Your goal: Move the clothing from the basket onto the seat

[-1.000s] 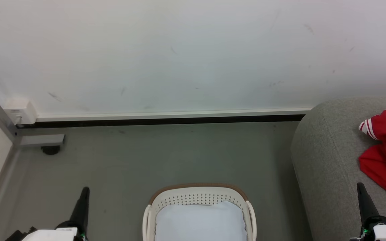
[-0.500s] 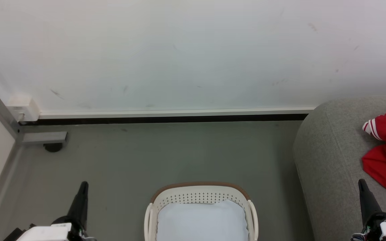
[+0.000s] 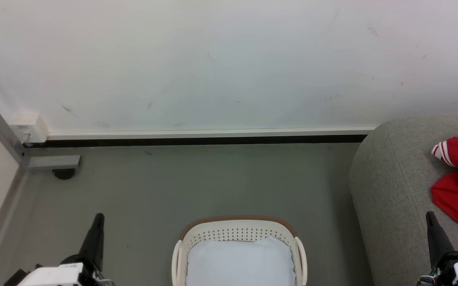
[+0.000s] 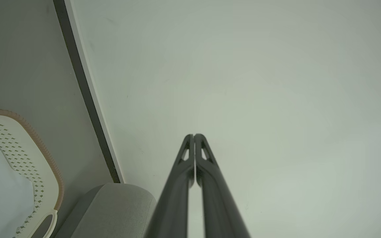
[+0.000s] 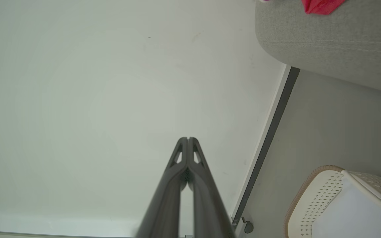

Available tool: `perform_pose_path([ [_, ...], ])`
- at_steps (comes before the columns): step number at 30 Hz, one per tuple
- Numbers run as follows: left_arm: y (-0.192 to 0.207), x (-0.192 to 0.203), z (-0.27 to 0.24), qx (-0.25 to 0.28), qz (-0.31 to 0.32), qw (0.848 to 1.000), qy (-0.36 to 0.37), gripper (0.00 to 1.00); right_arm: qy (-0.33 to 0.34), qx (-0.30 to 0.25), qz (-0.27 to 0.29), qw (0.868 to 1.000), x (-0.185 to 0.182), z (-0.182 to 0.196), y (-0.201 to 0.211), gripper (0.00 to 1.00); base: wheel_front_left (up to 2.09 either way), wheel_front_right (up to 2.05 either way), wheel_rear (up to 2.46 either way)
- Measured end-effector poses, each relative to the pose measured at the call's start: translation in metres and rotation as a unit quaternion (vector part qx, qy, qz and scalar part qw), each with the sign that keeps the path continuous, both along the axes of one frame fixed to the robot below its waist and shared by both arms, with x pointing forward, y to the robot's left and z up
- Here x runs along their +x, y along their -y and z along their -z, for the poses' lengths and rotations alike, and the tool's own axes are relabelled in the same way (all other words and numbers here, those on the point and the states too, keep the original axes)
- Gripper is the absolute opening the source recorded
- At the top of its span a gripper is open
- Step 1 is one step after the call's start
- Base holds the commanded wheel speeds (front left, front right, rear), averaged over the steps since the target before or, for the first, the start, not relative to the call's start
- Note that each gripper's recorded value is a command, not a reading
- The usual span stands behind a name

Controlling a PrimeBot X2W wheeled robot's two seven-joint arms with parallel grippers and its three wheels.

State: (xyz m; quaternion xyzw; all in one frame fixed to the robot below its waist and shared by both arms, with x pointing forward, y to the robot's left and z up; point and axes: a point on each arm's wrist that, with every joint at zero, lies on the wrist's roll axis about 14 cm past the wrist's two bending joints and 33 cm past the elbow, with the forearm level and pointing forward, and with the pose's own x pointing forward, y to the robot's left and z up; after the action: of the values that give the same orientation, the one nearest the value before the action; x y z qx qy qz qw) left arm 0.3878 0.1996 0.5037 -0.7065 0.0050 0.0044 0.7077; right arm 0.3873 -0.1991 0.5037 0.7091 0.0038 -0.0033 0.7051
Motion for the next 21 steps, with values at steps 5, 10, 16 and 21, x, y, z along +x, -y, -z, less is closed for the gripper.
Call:
perform_pose_path([
  [5,0.0,0.0,0.0,0.0,0.0,1.0,0.0,0.0,0.0,0.0,0.0,1.0,0.0,0.0,0.0,0.0,0.0,0.0,0.0],
  [10,0.0,0.0,-0.0001,0.0,0.0,1.0,0.0,0.0,0.0,0.0,0.0,1.0,0.0,-0.0001,0.0001,0.0,0.0,0.0,0.0],
  [16,0.0,0.0,0.0,0.0,0.0,1.0,0.0,0.0,0.0,0.0,0.0,1.0,0.0,0.0,0.0001,0.0,0.0,0.0,0.0],
  [21,0.0,0.0,-0.0001,0.0,0.0,1.0,0.0,0.0,0.0,0.0,0.0,1.0,0.0,-0.0001,0.0001,0.0,0.0,0.0,0.0],
])
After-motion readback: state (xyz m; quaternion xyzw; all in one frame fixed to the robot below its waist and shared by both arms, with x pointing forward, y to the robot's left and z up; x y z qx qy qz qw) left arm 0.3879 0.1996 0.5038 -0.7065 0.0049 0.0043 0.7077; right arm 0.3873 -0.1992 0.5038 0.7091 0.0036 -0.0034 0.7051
